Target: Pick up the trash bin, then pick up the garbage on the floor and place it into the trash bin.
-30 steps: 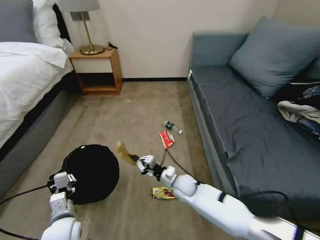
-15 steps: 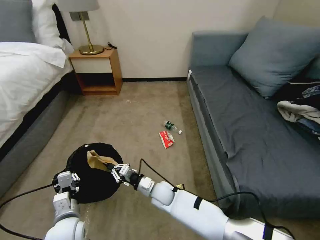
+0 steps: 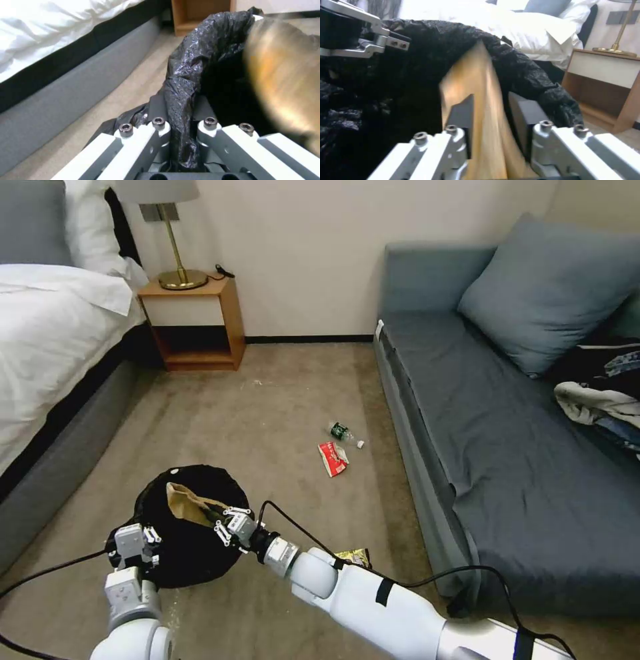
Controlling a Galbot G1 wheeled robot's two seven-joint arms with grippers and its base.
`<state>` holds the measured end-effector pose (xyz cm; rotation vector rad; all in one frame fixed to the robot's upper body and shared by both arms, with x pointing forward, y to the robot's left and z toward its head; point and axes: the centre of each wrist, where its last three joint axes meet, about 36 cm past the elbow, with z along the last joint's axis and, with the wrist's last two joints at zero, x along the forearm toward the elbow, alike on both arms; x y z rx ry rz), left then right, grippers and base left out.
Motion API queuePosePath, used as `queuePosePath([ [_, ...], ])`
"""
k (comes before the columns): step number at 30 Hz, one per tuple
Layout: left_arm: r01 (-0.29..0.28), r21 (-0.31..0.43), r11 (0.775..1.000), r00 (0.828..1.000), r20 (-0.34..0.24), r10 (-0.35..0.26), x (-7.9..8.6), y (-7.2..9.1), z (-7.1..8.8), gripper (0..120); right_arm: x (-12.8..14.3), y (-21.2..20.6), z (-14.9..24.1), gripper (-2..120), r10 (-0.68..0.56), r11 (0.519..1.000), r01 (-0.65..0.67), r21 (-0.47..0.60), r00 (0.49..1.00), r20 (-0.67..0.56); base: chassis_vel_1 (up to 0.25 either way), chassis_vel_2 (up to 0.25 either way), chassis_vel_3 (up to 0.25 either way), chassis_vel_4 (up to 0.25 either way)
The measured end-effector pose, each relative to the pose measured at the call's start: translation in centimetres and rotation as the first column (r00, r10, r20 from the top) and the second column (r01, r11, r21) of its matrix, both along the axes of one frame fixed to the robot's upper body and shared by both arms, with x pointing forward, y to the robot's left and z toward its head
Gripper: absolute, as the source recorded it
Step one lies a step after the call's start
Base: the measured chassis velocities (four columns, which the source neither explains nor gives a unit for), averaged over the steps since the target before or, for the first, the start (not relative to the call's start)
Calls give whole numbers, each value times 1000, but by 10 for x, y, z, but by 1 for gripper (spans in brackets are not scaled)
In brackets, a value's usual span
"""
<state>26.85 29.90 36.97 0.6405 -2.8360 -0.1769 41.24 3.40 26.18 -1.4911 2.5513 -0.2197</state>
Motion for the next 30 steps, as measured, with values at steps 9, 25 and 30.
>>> queuePosePath([
  [9,0,6,1000,1000,1,0,-1,4,1,5,4,-24,13,59,-24,1000,24,12,1000,7,0,0,0,0],
  [25,-7,-20,1000,999,46,7,9,18,9,5,-37,-184,63,100,-449,891,451,48,892,-46,0,0,0,0],
  [30,-2,-22,1000,999,54,4,13,21,11,5,-82,-202,49,100,-518,853,521,-25,842,-150,0,0,0,0],
])
